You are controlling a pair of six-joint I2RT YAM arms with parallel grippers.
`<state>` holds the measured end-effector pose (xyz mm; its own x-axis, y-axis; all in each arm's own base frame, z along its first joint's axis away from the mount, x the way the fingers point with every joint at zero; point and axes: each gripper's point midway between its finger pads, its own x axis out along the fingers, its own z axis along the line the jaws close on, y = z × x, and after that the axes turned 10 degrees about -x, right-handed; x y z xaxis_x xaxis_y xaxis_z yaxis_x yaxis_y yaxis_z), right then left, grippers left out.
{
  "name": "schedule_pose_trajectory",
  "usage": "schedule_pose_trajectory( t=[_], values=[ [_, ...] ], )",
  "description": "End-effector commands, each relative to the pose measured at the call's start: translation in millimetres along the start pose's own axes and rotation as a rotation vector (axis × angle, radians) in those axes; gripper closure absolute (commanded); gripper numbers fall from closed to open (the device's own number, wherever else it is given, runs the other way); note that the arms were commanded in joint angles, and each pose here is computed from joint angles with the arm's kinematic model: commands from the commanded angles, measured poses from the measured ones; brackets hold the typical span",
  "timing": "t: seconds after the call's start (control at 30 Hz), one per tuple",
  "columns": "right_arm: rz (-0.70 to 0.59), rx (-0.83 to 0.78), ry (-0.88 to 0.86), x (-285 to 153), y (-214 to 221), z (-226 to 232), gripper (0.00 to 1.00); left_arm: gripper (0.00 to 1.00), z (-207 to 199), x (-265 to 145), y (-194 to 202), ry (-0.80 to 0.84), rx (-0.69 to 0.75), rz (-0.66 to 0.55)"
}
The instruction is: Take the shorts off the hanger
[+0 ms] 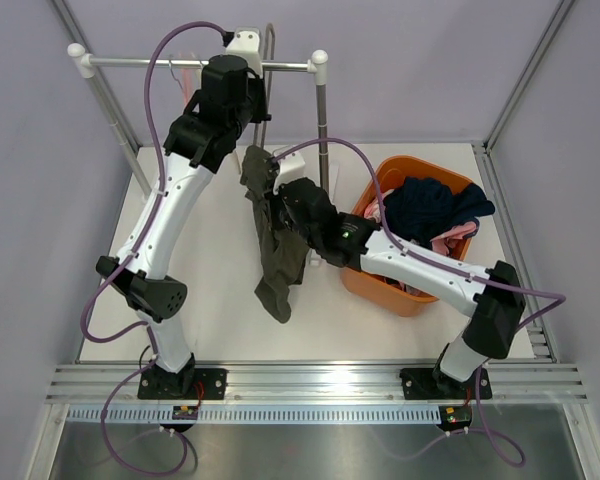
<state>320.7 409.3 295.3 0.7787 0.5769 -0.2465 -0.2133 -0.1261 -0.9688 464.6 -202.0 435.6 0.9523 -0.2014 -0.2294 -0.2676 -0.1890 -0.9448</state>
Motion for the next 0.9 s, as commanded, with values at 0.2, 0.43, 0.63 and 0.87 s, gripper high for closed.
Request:
schedule_pose_trajectory(
  t=[0.2, 0.43, 0.63, 0.87],
  values=[
    [-0.081, 0.005, -0.068, -71.0, -39.9, 6.4, 1.00, 0.93, -5.9, -21.3, -63.4, 0.068, -0.065, -0.179],
    [-0.080, -0.004, -0.114, -97.8, -45.9, 14.1, 1.00, 0.93, -0.1, -23.8, -69.5, 0.068, -0.074, -0.192],
    [-0.134, 0.018, -0.133, -132.2, -74.8, 8.3, 1.00, 0.93, 4.5, -23.8, -62.7, 0.061, -0.066, -0.166],
    [-0.250, 0.005, -0.088, -188.8, -149.3, -20.5, 1.00, 0.93, 8.4, -27.1, -48.4, 0.061, -0.052, -0.133]
  ],
)
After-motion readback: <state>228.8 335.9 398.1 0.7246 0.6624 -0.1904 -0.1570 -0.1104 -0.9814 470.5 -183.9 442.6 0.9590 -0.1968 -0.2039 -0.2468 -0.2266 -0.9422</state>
